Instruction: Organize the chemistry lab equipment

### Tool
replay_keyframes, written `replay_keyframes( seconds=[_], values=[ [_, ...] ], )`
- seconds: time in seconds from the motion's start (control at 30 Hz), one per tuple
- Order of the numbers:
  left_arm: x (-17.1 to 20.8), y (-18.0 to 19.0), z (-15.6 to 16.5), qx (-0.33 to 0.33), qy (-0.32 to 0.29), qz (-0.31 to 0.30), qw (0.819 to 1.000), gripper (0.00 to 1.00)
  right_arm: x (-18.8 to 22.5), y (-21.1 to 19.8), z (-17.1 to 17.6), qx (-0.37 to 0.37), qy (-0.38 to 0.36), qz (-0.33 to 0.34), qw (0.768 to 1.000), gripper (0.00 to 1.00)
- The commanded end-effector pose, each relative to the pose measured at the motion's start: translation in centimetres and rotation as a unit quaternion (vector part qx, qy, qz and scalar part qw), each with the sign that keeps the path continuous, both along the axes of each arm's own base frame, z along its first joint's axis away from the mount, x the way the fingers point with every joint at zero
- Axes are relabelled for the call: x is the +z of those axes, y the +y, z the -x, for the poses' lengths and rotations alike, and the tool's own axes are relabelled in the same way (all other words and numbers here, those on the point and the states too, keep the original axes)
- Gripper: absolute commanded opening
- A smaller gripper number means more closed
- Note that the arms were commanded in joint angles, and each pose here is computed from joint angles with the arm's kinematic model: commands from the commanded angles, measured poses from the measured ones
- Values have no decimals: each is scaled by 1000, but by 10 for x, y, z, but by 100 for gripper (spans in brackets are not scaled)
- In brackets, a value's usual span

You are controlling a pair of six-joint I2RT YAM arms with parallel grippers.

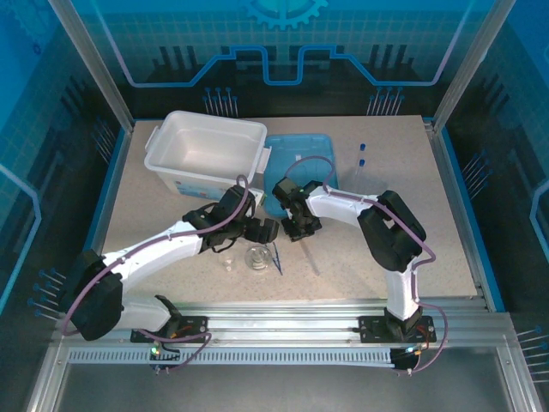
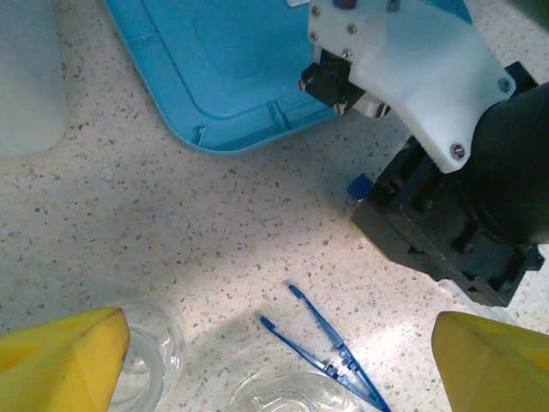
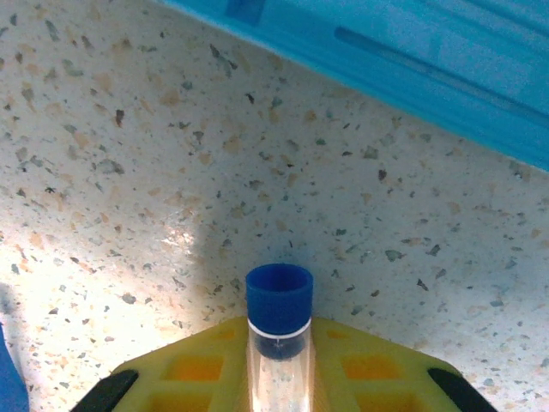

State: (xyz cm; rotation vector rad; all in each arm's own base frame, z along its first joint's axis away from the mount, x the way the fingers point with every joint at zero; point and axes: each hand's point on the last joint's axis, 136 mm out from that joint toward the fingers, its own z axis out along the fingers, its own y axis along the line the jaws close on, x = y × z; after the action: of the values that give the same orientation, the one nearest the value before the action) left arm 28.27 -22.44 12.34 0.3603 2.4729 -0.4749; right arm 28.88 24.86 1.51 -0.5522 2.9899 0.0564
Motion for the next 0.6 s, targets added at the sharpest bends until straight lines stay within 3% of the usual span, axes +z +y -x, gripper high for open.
replay_keyframes(
  seconds=[0.0, 0.27, 0.57],
  values=[
    [12, -11, -6, -8, -4, 23, 1000, 92, 0, -8, 3, -11, 3, 3, 1000, 22],
    [22, -32, -10, -24, 1, 67, 997, 92, 65, -16, -26, -62, -51, -92, 993, 21],
    [29, -67, -10, -54, 32, 152, 986, 92, 147, -17, -62, -120, -128, -206, 963, 21]
  ],
)
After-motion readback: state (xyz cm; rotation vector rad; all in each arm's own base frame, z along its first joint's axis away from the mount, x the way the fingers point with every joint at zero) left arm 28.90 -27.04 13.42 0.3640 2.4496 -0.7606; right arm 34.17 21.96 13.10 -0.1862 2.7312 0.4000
